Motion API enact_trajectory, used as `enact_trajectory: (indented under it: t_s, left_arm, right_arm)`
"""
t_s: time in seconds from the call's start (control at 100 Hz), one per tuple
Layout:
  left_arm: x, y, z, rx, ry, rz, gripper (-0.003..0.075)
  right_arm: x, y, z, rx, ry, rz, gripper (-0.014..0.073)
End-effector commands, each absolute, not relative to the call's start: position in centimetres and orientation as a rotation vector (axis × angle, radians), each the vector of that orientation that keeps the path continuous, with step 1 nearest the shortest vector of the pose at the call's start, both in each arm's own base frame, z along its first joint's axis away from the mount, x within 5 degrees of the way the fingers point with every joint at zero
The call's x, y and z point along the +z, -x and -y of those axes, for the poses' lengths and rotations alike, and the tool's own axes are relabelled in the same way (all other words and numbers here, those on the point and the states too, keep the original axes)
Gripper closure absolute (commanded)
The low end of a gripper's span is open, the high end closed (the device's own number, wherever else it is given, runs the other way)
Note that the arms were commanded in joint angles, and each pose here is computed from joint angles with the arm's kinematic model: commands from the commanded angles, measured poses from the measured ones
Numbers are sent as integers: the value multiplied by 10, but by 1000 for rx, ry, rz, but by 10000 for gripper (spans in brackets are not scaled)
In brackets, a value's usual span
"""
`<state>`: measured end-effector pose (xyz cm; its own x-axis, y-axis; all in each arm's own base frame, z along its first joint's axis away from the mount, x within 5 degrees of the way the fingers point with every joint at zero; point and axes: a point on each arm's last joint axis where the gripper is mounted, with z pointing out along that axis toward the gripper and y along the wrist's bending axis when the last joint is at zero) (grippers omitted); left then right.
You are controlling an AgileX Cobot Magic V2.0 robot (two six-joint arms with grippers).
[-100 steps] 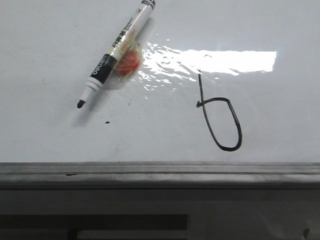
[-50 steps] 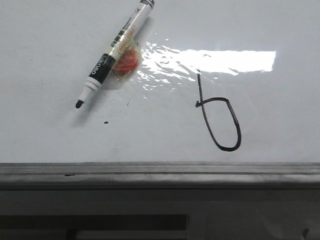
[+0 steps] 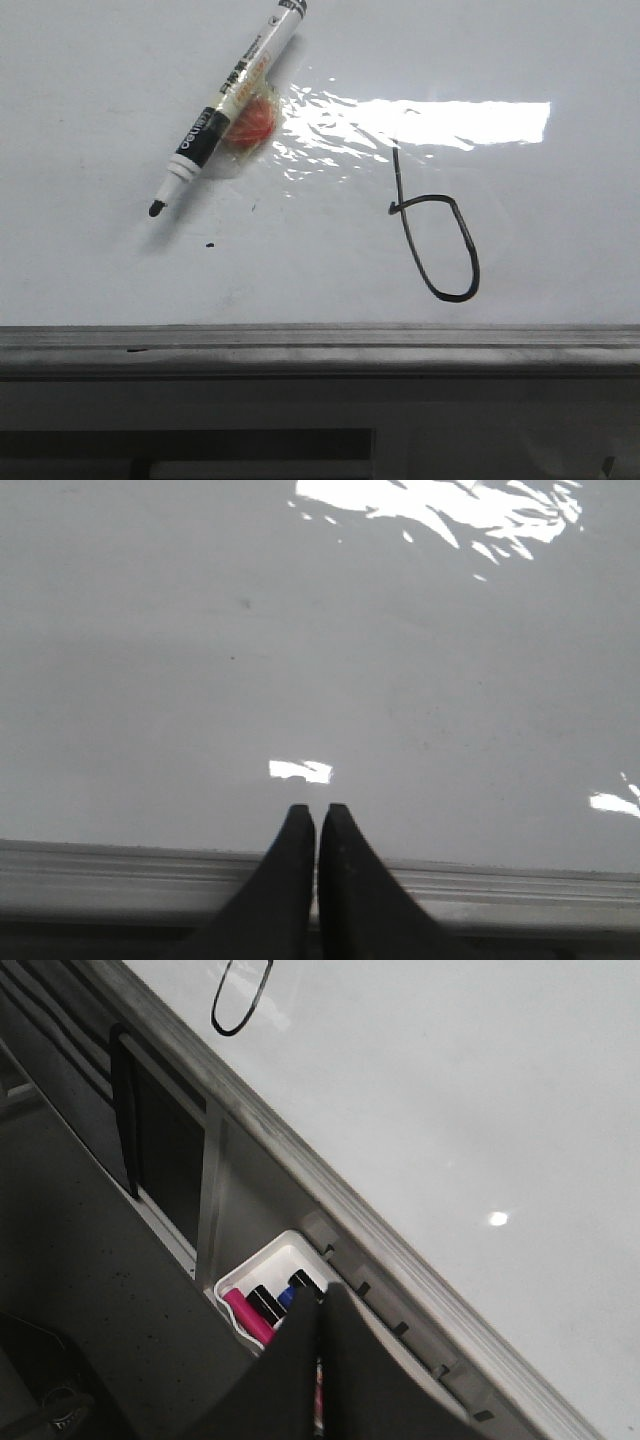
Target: Write number 6 on whiteboard
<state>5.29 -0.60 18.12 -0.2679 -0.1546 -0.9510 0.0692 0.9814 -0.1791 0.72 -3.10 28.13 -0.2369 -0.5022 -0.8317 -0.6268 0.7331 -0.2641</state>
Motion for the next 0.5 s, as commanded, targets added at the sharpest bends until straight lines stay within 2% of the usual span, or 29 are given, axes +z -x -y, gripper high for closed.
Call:
enact_trajectory:
  t_s: [0.0, 0.07, 0.17, 0.27, 0.37, 0.49]
  left_arm:
    - [171, -53, 6, -214, 64, -1807, 739]
    - [171, -53, 6, -214, 64, -1807, 739]
    - [171, -53, 6, -214, 64, -1807, 739]
    - [171, -53, 6, -214, 64, -1807, 739]
    - [171, -53, 6, -214, 64, -1807, 739]
    - [171, -53, 6, -214, 64, -1807, 739]
  right_arm:
    - [293, -12, 31, 77, 802, -1841, 659]
    - [300, -11, 30, 34, 719, -1795, 659]
    - [320, -10, 24, -4, 566, -1602, 659]
    - [327, -9, 18, -75, 434, -1515, 659]
    - [312, -15, 8, -73, 303, -1564, 659]
    - [275, -34, -1, -5, 139, -1616, 659]
